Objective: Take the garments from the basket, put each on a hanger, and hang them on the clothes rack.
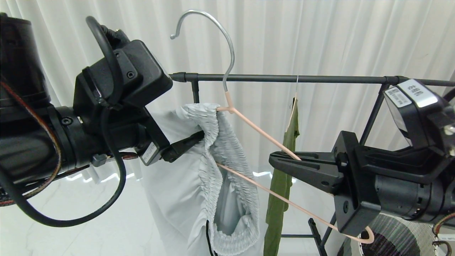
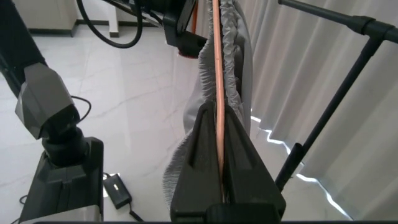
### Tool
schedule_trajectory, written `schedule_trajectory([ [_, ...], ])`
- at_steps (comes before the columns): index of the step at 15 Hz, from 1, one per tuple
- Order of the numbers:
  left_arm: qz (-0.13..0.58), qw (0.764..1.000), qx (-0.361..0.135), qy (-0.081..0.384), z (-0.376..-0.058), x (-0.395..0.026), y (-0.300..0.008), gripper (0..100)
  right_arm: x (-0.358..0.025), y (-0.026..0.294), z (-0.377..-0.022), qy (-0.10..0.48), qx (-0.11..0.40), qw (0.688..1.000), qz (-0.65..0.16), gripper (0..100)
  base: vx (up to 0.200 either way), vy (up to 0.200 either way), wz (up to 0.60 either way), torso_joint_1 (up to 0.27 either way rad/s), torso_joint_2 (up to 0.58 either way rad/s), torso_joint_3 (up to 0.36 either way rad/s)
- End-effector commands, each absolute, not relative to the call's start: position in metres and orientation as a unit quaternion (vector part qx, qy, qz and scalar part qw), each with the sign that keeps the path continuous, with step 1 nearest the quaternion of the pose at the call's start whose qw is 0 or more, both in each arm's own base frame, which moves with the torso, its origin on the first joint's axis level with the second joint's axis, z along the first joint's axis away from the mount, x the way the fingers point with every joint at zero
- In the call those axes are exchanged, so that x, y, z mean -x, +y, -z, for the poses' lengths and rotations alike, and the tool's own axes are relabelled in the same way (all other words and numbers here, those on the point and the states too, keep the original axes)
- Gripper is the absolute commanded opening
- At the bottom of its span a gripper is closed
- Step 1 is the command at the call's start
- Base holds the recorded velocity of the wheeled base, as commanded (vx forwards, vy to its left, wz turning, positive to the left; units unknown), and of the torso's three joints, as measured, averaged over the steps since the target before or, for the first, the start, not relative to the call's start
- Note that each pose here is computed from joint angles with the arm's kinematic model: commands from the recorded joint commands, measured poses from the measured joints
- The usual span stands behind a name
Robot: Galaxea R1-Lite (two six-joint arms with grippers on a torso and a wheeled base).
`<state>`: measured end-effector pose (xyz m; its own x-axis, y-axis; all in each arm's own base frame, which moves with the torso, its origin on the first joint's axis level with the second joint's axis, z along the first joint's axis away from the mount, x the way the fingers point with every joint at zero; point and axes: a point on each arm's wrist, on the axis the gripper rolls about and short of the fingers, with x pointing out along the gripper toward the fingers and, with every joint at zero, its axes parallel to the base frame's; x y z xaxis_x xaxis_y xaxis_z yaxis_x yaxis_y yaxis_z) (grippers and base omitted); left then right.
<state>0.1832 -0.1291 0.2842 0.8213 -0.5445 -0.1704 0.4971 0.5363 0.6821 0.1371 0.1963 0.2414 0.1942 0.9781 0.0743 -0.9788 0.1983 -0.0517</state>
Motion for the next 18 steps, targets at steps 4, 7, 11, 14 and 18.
schedule_trajectory([
  [4, 0.31, 0.872, -0.376, -0.035, -0.283, -0.183, -0.129, 0, -0.135, 0.196, -0.242, -0.044, -0.007, 0.761, -0.648, 0, 0.0, 0.0, 0.0, 0.0, 0.0, 0.0],
  [7, 0.317, 0.87, -0.376, -0.034, -0.281, -0.183, -0.13, 0, -0.135, 0.196, -0.242, -0.041, -0.01, 0.761, -0.648, 0, 0.0, 0.0, 0.0, 0.0, 0.0, 0.0],
  [11, 0.315, 0.871, -0.376, -0.032, -0.281, -0.183, -0.129, 0, -0.135, 0.194, -0.244, -0.036, -0.02, 0.762, -0.646, 0, 0.0, 0.0, 0.0, 0.0, 0.0, 0.0],
  [14, 0.308, 0.874, -0.374, -0.042, -0.28, -0.183, -0.128, 0, -0.142, 0.191, -0.241, -0.032, -0.019, 0.775, -0.631, 100, 0.0, 0.0, 0.0, 0.0, 0.0, 0.0],
  [18, 0.214, 0.901, -0.376, -0.036, -0.257, -0.196, -0.12, 0, -0.173, 0.166, -0.245, -0.044, -0.011, 0.83, -0.556, 100, 0.0, 0.0, 0.0, 0.0, 0.0, 0.0],
])
